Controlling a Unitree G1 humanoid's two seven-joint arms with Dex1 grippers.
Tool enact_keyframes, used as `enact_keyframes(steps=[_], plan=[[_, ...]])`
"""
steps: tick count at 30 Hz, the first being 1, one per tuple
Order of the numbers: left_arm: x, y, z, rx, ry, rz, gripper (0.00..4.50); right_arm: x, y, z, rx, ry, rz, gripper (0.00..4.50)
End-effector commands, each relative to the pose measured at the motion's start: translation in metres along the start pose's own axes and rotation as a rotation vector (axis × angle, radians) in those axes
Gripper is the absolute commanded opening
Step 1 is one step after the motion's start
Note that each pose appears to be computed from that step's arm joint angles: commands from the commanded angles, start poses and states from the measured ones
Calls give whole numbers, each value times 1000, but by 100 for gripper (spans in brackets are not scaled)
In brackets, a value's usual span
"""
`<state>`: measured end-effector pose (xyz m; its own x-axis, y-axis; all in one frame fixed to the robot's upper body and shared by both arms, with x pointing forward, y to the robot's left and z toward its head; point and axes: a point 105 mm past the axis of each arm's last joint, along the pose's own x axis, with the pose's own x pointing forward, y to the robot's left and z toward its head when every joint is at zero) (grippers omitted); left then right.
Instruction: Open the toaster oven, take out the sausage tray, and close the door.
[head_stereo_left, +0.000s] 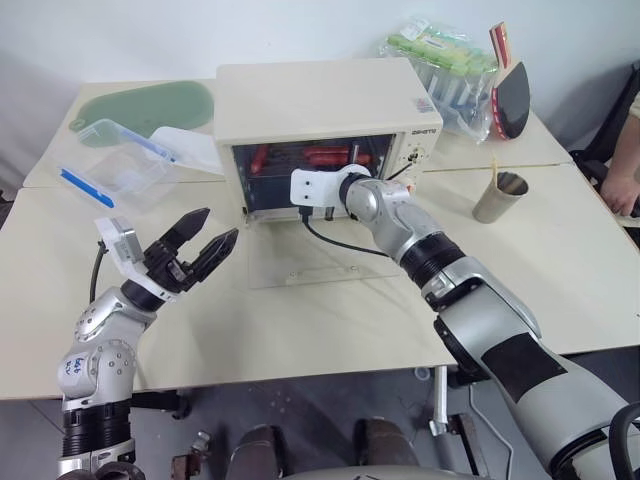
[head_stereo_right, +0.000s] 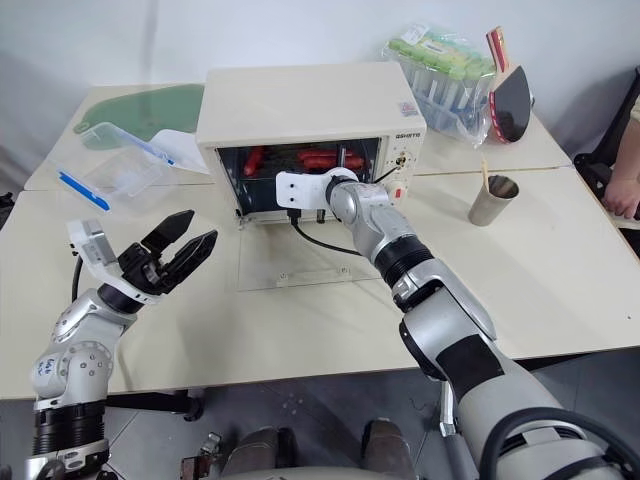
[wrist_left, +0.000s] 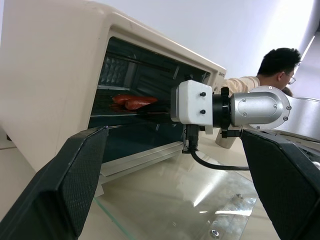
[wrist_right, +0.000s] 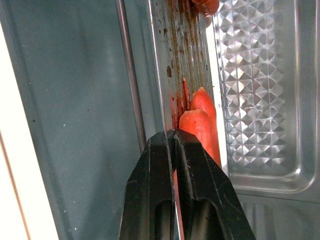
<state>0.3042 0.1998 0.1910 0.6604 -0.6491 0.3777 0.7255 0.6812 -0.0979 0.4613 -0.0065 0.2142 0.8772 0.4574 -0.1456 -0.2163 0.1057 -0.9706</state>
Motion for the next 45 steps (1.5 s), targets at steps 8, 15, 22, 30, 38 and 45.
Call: enact_keyframes(steps=[8,15,22,30,38,45], plan=[[1,-1,5,28,-17,-12,450,3,-1,-2,-31,14,-1,177],[1,-1,5,31,-14,-9,450,4,-2,-4,-27,27,-11,177],[1,-1,5,33,-14,-9,450,6,-2,-10,-28,61,-29,177],[2,-1,4,32,-11,-9,450,6,-5,-10,-23,67,-51,7],[0,0,5,33,10,-13,450,0,-8,9,-93,-11,-105,7],[0,5,7,36,27,-10,450,-15,6,15,-161,-45,-137,7]])
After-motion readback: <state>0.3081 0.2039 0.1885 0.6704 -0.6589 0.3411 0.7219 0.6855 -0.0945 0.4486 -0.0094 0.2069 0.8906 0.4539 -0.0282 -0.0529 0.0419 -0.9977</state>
